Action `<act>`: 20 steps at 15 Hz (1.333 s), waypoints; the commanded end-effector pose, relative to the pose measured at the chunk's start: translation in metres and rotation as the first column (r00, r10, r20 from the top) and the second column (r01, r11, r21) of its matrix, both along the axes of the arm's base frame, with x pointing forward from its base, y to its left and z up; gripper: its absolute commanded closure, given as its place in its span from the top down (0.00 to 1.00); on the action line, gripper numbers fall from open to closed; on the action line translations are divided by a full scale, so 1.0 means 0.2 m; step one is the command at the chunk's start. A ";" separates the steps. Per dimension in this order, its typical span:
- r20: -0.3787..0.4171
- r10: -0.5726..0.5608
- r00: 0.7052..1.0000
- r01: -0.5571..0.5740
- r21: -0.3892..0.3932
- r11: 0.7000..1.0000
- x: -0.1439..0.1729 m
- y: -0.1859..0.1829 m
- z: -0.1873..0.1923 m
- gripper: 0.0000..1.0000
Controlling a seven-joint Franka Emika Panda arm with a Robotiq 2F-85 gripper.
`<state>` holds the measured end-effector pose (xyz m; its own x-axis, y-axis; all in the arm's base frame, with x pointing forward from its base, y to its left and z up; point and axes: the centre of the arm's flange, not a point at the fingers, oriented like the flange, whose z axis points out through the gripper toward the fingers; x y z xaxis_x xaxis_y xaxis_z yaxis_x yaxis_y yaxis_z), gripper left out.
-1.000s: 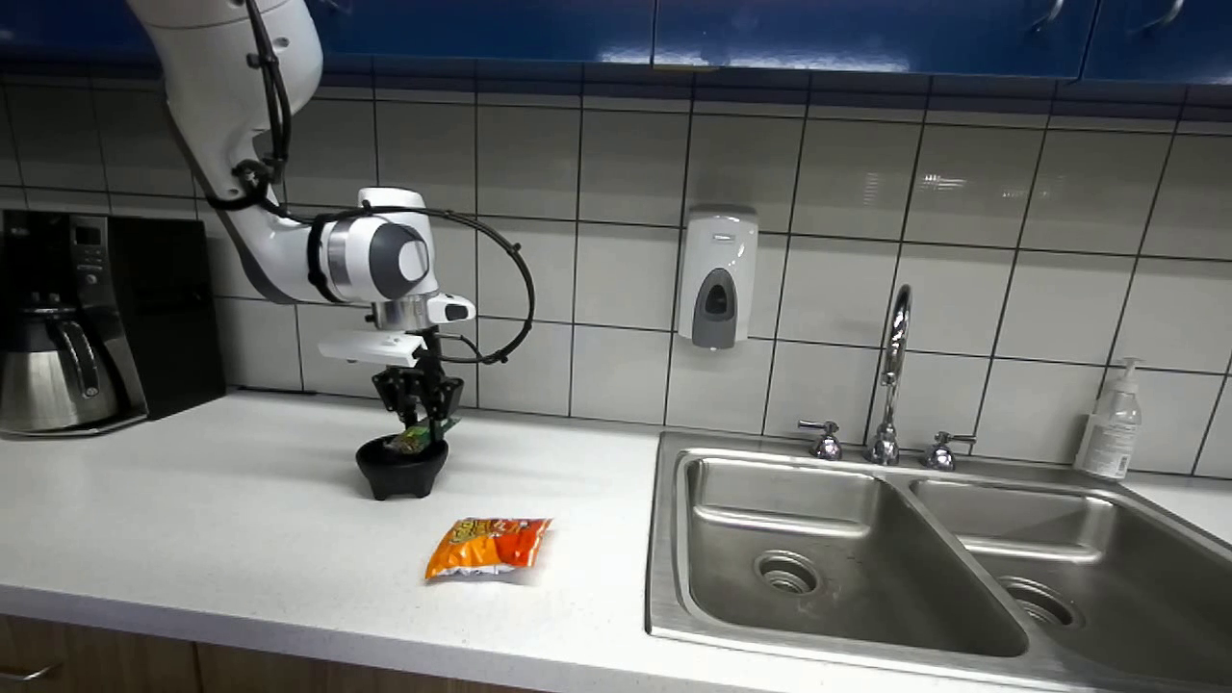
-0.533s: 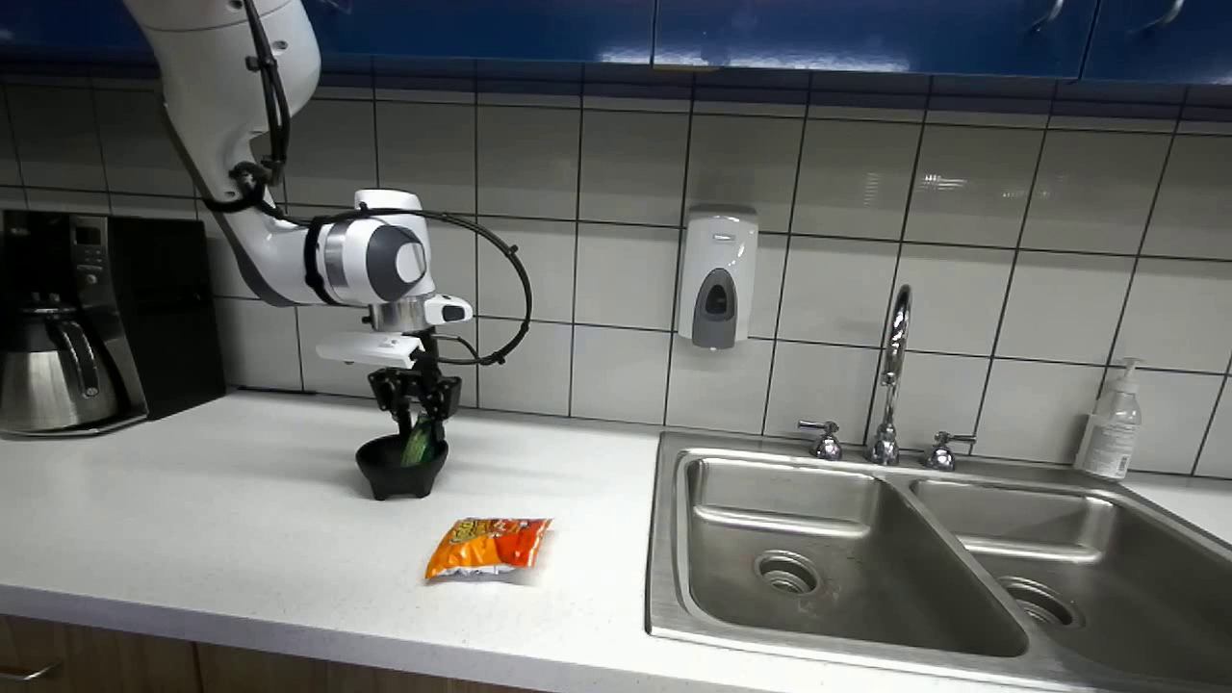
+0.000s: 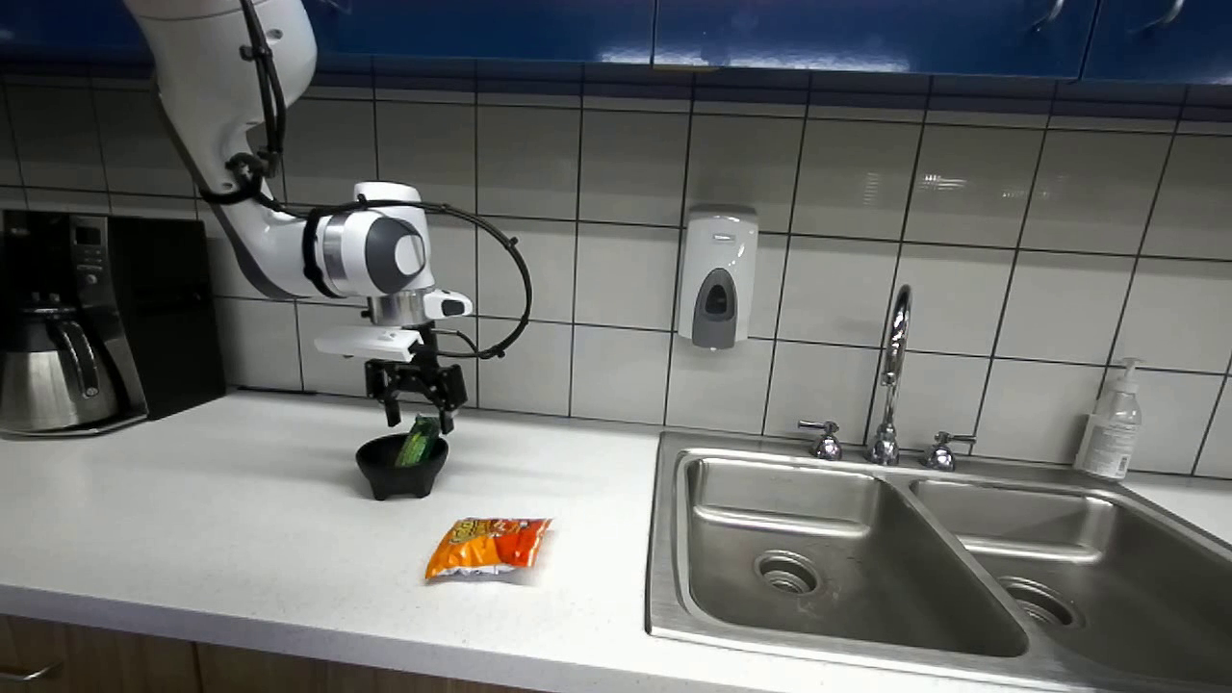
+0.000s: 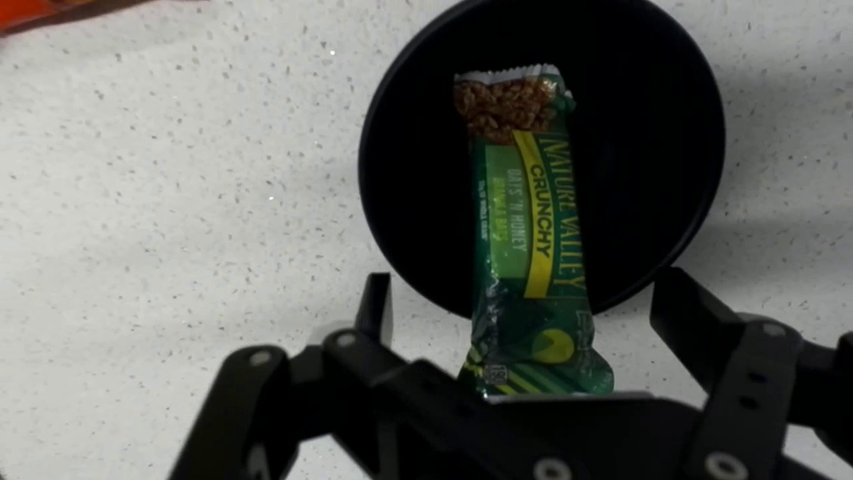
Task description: Place the object in the bowl
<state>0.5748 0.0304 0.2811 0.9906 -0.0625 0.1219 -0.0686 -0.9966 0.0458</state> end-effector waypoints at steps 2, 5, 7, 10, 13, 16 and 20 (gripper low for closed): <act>-0.051 -0.001 0.999 0.001 -0.009 1.000 -0.18 -0.03 0.17 1.00; -0.066 -0.014 0.998 0.013 -0.015 1.000 -0.30 -0.04 0.24 1.00; -0.074 -0.024 0.997 0.023 -0.011 1.000 -0.38 -0.06 0.27 1.00; -0.081 -0.035 0.996 0.035 -0.002 0.999 -0.50 -0.08 0.31 1.00; -0.080 -0.036 0.996 0.036 0.003 0.999 -0.65 -0.09 0.34 1.00; -0.078 -0.031 0.996 0.031 0.003 1.000 -0.78 -0.09 0.35 1.00; -0.069 -0.040 0.997 0.040 0.006 0.999 -0.90 -0.10 0.39 1.00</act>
<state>0.4258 0.0131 0.3419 0.9949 -0.0919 0.0417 -0.0938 -0.9944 0.0480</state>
